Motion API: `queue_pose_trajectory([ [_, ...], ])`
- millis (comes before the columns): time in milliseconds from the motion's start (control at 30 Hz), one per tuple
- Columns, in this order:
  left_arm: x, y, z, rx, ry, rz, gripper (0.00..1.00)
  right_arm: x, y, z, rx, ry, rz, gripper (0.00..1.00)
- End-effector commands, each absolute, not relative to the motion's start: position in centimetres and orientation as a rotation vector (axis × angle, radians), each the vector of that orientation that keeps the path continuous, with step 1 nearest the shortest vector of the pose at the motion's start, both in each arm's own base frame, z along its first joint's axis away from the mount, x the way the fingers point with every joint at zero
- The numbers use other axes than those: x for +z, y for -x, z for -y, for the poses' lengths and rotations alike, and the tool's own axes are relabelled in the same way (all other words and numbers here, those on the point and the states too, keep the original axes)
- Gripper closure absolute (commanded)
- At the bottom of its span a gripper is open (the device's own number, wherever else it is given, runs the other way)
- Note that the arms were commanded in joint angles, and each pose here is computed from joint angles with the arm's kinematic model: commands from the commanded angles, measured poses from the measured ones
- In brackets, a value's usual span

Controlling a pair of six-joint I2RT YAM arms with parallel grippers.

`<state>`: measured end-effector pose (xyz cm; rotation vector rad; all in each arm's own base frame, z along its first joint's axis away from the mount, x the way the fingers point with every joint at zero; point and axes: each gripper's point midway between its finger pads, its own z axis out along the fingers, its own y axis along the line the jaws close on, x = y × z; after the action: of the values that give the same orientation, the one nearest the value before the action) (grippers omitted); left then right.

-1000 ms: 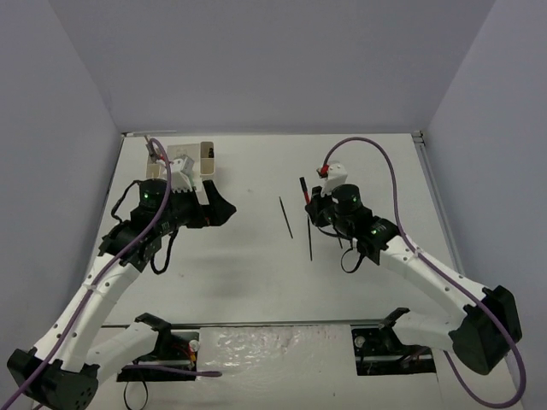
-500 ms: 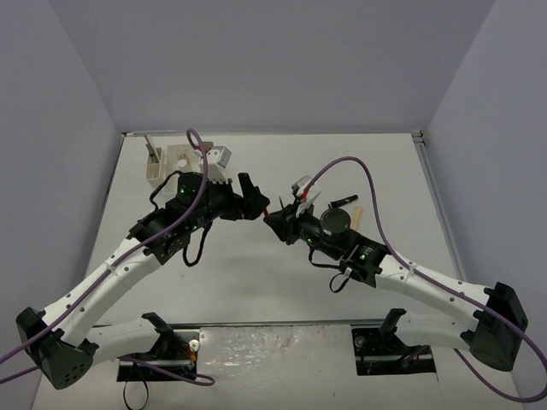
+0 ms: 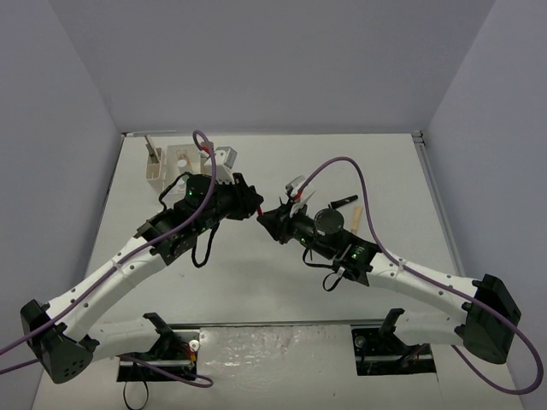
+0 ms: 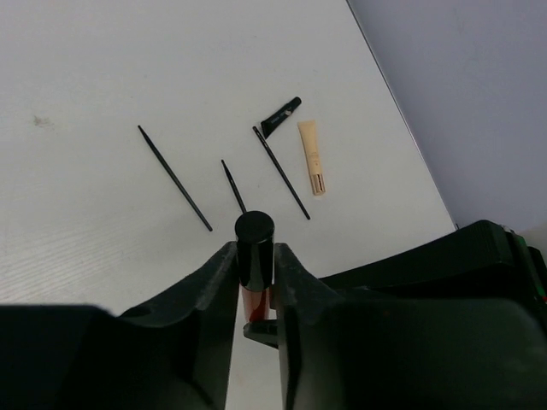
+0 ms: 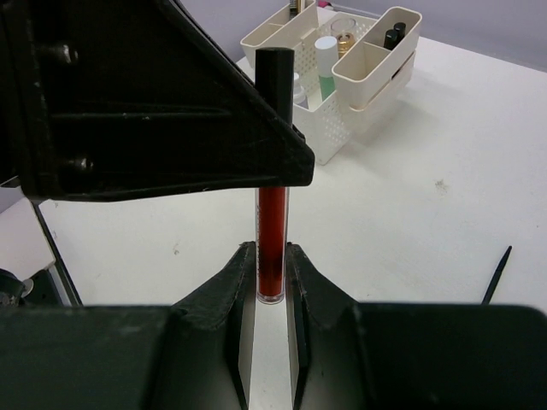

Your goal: Organize the makeup

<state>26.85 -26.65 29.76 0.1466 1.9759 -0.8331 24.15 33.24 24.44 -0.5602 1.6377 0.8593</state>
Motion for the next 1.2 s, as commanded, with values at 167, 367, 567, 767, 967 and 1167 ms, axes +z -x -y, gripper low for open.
queue_pose_trajectory([
  [167,33.5,-28.1,27.2,-0.853,-0.136,-1.826,1.00,27.0,-25.0,-33.7,0.874,0.497,-1.543,0.83],
  [367,32.4,-30.3,25.2,-0.648,-0.121,-1.842,1.00,26.3,-27.0,-32.7,0.757,0.442,-1.618,0.37],
  [567,34.1,-36.3,18.8,-0.335,-0.010,-1.764,1.00,24.0,-28.7,-29.5,0.570,0.377,-1.737,0.05],
  [767,36.3,-43.8,12.4,-0.130,0.100,-1.622,1.00,22.1,-29.2,-26.9,0.504,0.342,-1.783,0.00],
  [967,36.5,-49.8,9.8,-0.029,0.085,-1.567,1.00,20.4,-29.3,-25.1,0.468,0.339,-1.824,0.00],
  [1167,36.1,-54.6,8.1,-0.022,0.094,-1.542,1.00,19.8,-29.5,-23.7,0.458,0.327,-1.840,0.00],
])
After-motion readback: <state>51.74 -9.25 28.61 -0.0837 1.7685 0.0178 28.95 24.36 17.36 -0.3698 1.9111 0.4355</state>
